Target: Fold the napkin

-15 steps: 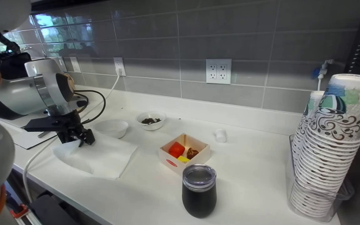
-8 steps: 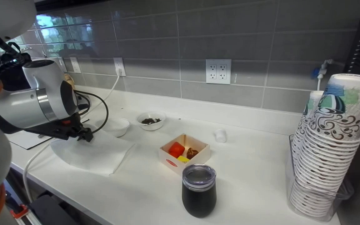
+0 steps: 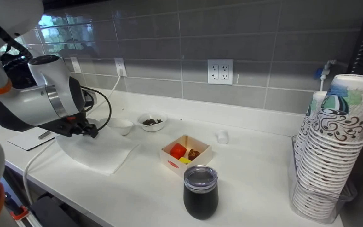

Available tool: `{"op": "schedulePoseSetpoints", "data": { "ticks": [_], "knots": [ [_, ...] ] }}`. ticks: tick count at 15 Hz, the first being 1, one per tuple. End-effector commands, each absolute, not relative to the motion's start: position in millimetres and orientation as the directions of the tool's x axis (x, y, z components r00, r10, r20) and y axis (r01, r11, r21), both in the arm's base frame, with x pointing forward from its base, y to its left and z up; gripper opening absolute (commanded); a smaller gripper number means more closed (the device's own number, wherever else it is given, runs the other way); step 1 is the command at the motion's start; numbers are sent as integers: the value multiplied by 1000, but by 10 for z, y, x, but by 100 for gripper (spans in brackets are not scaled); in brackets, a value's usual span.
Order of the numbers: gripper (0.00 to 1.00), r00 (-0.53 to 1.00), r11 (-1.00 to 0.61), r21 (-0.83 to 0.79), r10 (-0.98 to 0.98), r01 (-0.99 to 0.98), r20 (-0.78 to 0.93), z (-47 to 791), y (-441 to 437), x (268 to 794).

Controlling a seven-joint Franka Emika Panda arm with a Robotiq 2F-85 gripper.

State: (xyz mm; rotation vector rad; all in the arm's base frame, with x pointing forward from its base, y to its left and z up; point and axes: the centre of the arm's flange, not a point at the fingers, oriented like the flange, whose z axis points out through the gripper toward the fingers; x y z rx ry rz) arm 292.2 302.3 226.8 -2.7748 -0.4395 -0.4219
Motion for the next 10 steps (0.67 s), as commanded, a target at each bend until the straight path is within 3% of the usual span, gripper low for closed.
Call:
{"op": "schedulePoseSetpoints", "data": {
  "ticks": [1, 10],
  "knots": [
    [0, 913, -907, -262, 237, 331, 333, 2634, 2475, 2718],
    [0, 889, -902, -226, 269, 368, 372, 2765, 1829, 3017]
  ]
}}
